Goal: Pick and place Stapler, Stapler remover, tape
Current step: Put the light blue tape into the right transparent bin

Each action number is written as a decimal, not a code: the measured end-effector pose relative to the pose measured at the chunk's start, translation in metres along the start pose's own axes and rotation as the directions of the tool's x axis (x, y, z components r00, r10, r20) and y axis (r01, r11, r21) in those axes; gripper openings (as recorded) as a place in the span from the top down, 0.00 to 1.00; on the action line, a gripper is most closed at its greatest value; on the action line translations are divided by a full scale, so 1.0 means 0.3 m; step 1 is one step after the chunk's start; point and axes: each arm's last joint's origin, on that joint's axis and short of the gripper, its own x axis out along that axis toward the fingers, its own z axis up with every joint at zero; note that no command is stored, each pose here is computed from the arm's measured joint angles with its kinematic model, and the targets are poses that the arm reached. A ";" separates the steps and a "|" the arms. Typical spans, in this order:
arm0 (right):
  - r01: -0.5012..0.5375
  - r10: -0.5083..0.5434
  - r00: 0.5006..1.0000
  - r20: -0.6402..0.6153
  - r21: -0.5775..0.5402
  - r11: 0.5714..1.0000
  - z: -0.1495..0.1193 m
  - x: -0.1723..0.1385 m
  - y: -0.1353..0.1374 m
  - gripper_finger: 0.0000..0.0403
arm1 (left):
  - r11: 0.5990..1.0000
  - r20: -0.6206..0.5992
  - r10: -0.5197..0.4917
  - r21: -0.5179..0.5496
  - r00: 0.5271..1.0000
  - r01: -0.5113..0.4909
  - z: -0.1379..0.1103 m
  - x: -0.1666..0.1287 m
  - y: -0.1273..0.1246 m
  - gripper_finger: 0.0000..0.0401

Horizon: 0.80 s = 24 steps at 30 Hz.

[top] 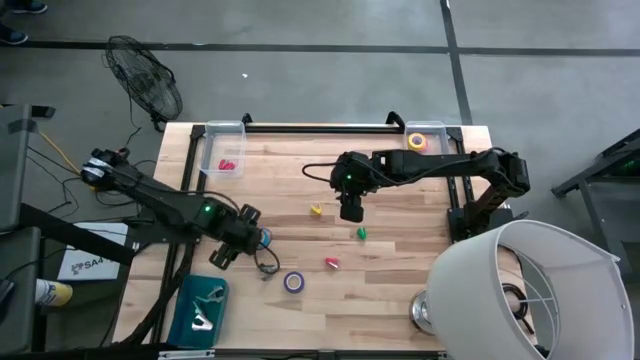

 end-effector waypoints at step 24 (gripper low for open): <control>-0.002 0.002 1.000 -0.001 -0.029 1.000 0.000 0.000 0.000 0.60 | 0.996 -0.098 -0.074 0.050 0.992 0.080 -0.021 0.237 0.027 0.37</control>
